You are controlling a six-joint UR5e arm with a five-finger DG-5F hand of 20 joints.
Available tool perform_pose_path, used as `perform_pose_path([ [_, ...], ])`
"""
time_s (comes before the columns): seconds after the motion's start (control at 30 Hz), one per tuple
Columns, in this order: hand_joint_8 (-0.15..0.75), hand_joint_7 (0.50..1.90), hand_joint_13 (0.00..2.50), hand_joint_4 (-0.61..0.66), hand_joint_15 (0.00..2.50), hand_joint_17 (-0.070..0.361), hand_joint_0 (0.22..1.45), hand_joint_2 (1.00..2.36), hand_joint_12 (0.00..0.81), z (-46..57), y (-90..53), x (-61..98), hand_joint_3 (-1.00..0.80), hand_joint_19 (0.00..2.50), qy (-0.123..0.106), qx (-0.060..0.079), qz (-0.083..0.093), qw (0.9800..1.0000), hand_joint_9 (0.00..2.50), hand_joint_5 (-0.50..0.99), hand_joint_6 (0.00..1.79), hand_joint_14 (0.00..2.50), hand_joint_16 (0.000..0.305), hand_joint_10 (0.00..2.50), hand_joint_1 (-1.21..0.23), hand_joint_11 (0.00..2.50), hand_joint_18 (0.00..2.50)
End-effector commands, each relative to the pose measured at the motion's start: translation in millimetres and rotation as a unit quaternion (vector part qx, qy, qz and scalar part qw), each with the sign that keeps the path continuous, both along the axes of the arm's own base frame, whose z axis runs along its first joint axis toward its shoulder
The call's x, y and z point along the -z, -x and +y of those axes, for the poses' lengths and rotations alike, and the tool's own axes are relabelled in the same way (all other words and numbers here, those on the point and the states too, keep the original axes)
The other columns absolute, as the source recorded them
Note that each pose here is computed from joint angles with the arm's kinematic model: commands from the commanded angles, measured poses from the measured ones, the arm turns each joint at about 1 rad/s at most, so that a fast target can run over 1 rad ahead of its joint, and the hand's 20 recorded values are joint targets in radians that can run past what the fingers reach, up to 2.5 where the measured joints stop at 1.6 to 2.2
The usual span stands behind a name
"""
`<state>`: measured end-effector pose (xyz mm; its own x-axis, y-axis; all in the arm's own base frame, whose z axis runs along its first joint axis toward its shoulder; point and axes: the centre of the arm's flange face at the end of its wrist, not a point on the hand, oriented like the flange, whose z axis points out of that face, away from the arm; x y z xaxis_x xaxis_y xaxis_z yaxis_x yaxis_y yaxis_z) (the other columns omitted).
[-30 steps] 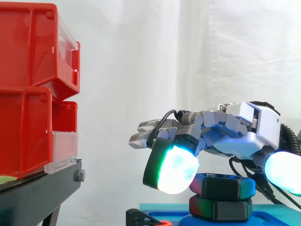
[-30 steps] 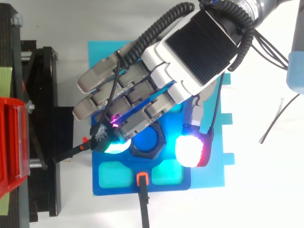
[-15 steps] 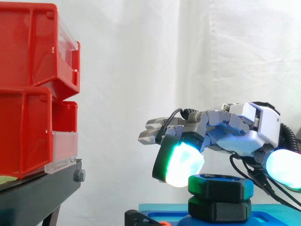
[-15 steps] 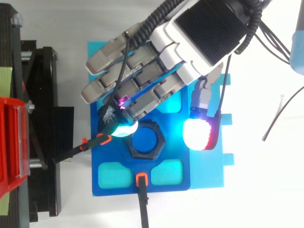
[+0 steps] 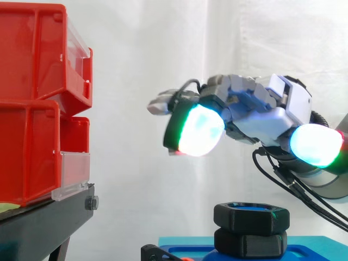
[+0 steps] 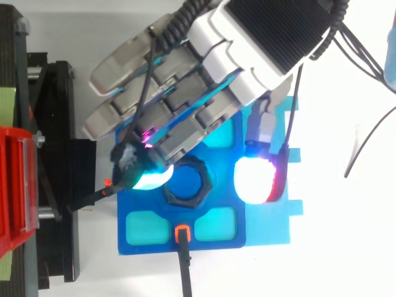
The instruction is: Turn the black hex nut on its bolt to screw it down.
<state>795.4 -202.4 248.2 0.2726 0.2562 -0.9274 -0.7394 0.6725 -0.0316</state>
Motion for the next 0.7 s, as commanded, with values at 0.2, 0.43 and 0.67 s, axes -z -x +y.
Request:
perform_pose_path([
  [0.2, 0.216, 1.11, 0.40, 0.15, 0.15, 0.042, 0.37, 1.00, 0.140, 40.0, -14.7, 11.0, -0.50, 0.39, -0.006, 0.028, -0.018, 0.9994, 0.67, -0.15, 0.54, 0.01, 0.019, 0.01, -0.51, 0.35, 0.00],
  [0.43, 0.212, 1.10, 0.40, 0.16, 0.14, 0.043, 0.36, 1.00, 0.141, 53.8, -20.3, 39.7, -0.50, 0.39, -0.017, 0.041, -0.003, 0.9990, 0.66, -0.16, 0.54, 0.00, 0.019, 0.01, -0.51, 0.34, 0.00],
  [0.67, 0.219, 1.12, 0.39, 0.16, 0.15, 0.043, 0.36, 1.00, 0.142, 56.9, -17.1, 44.0, -0.50, 0.40, -0.011, 0.022, 0.015, 0.9996, 0.66, -0.15, 0.53, 0.00, 0.019, 0.01, -0.37, 0.34, 0.00],
])
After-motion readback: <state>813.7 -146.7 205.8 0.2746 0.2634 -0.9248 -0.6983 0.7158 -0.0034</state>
